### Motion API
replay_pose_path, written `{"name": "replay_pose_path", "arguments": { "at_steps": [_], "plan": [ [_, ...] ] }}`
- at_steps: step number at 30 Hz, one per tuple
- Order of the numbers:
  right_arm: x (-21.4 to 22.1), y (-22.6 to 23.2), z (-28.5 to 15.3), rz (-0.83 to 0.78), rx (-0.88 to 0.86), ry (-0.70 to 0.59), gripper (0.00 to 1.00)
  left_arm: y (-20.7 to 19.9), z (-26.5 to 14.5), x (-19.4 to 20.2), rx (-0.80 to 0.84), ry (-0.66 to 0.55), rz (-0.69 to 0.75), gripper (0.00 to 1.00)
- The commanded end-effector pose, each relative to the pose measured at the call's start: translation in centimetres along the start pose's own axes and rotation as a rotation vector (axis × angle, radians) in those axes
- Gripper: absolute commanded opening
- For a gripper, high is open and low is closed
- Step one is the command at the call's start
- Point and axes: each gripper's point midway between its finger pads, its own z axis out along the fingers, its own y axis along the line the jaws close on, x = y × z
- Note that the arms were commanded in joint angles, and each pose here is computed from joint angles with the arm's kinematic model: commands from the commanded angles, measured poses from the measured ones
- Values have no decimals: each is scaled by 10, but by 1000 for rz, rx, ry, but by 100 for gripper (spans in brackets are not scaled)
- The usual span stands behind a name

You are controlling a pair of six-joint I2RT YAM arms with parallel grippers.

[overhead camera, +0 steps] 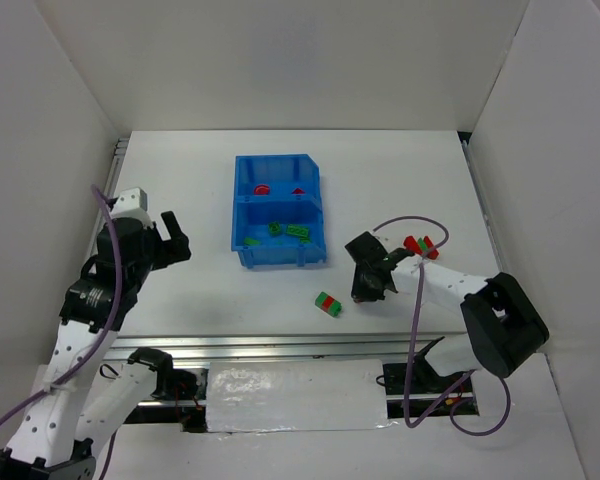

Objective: Sort the legos into containers by color

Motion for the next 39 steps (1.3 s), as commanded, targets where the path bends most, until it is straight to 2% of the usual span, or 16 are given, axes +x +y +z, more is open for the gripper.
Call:
{"name": "replay_pose_path", "arguments": {
  "at_steps": [1,11,14,15,16,17,19,23,28,29,30,31,32,33,39],
  "plan": [
    [-20,17,-16,1,-45,-63,0,-5,-1,-14,20,-46,12,100],
    [-123,94,-94,-1,-254,-306,0,-3,4,-12,-7,-24,15,100],
    [-134,124,-107,-35,-363,-307,0,0,3,-12,-21,-26,8,100],
    [-145,140,-123,-62,-419,-326,0,0,2,-14,-22,-30,7,100],
    [-148,146,-120,-77,-416,-310,0,0,1,-14,-20,-35,5,99],
    [-164,159,-138,-84,-450,-345,0,0,0,-15,-16,-38,8,100],
    [-172,169,-139,-116,-452,-345,0,2,-2,-16,-20,-49,5,99],
    [-206,201,-155,-133,-537,-462,4,1,-3,-18,-11,-60,4,99],
    [-242,229,-124,-164,-484,-517,5,3,1,-13,-32,-33,5,99],
    [-256,238,-133,-160,-492,-548,5,2,1,-13,-27,-36,4,100],
    [-254,240,-103,-185,-443,-500,5,1,1,-13,-20,-37,7,100],
    [-256,245,-93,-197,-426,-486,5,0,-1,-14,-12,-41,7,99],
    [-270,256,-103,-195,-432,-522,5,0,-1,-14,-11,-43,7,100],
    [-266,257,-74,-226,-386,-484,7,0,-2,-14,-9,-44,5,99],
    [-292,276,-55,-262,-345,-532,11,-6,-1,-12,18,-33,17,99]
  ]
}}
